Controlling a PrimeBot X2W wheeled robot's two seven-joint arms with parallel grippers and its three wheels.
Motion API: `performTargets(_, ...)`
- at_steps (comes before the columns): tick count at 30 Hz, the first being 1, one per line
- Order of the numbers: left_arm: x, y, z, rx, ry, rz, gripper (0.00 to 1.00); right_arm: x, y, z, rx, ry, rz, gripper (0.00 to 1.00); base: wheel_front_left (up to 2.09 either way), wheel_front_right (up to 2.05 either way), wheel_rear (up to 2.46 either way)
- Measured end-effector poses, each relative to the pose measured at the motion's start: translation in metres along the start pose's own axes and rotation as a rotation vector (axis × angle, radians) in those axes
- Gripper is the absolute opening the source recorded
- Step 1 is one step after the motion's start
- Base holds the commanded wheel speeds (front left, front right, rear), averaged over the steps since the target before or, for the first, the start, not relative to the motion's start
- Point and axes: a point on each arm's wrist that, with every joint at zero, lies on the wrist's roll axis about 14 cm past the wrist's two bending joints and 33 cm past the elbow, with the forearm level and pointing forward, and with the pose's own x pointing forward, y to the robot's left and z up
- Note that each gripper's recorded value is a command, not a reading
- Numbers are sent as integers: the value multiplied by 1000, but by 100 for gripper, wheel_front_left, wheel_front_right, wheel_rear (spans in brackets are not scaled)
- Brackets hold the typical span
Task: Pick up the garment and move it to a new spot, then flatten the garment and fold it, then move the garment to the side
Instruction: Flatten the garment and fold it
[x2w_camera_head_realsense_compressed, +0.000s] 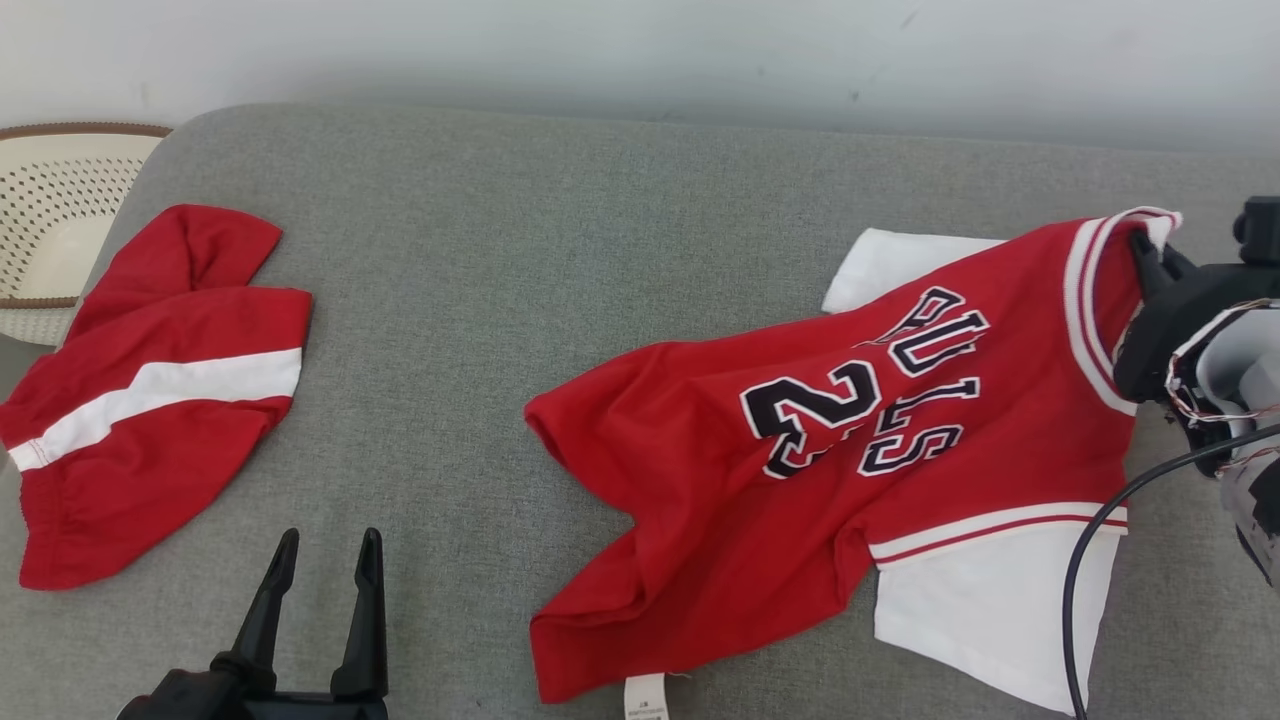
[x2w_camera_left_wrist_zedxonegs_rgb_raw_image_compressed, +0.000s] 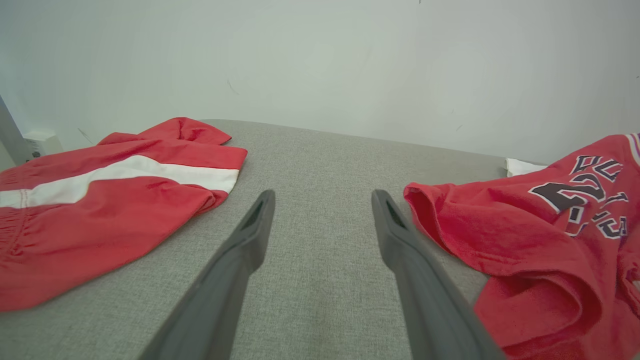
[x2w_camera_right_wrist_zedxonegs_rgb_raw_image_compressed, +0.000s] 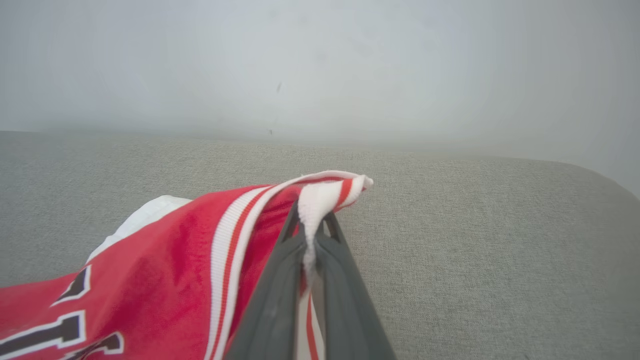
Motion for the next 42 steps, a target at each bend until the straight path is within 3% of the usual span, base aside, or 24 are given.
performTargets(7,0,-1,-1,-1,2,-3,100,-3,-16,0,-6,-8,-56,1,0,0,0)
performTargets(8,0,-1,-1,-2,2,-3,100,-3,-15,0,-6,-8,-54,93,0,0,0)
performTargets(9,0,-1,-1,-2,2,-4,100,-3,-14,-1,-7,-5,-55,100,0,0,0)
performTargets(27,-6,-11,12,-24,-34,-31,100,-50,-34,-16,-24,0,-130,100,0,0,0)
performTargets(35,-9,-19,17,-35,-50,-54,100,-68,-14,6,101,-141,-74,100,0,0,0)
performTargets(42,-14,-22,20,-40,-58,-61,100,-94,9,-24,135,-168,-42,100,0,0,0)
